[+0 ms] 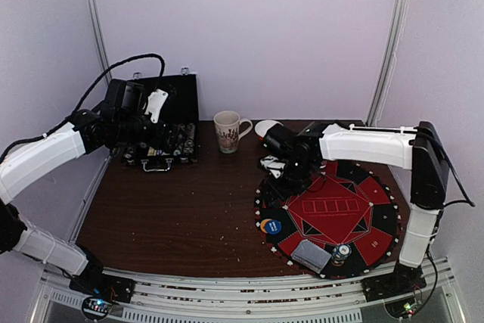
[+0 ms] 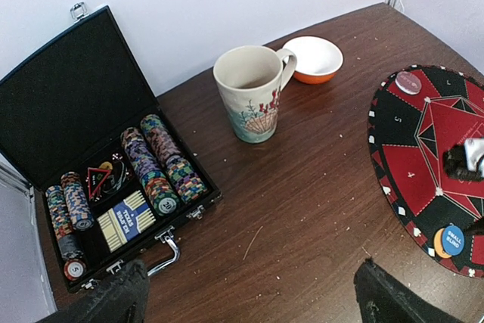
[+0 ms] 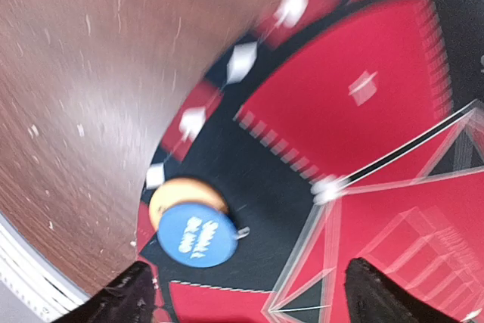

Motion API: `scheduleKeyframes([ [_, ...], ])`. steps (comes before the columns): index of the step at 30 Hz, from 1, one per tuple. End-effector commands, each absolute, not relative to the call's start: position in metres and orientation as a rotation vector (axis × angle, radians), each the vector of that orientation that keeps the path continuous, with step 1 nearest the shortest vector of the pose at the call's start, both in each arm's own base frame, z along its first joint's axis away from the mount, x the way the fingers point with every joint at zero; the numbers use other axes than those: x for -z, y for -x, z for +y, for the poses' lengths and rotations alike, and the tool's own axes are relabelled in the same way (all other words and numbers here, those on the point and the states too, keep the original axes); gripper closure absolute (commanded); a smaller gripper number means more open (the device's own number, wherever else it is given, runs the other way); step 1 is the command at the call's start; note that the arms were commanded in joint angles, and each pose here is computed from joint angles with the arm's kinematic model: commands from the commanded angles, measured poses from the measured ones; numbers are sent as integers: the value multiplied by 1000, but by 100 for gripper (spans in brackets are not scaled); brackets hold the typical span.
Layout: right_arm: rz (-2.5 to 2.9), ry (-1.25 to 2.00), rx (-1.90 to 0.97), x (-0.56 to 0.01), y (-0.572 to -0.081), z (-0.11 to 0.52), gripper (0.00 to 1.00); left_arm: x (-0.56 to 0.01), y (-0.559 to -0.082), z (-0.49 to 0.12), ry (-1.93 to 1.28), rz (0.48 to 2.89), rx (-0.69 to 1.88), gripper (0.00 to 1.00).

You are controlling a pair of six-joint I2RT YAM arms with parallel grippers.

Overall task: Distribute texas hold em gaming equipment
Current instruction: Pick up the small blind button from the poker table mat.

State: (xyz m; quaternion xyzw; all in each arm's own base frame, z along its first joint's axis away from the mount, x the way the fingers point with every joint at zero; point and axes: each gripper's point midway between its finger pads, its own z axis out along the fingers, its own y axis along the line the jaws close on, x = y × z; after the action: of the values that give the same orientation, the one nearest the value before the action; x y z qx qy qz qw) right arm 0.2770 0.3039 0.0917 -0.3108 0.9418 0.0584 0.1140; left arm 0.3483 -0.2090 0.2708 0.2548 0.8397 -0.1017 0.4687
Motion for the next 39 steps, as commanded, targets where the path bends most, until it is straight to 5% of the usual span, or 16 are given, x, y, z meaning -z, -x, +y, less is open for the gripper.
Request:
scheduleKeyframes([
  [1,2903,860,-219,-58,-243,306,15,-279,-351,-215,-601,2034,288,2],
  [12,2932,899,-160,-25,-221,326,23,-269,-349,-215,-591,2056,302,2],
  [39,2928,900,40,-28,-227,303,60,-221,-326,-236,-664,2073,481,2],
])
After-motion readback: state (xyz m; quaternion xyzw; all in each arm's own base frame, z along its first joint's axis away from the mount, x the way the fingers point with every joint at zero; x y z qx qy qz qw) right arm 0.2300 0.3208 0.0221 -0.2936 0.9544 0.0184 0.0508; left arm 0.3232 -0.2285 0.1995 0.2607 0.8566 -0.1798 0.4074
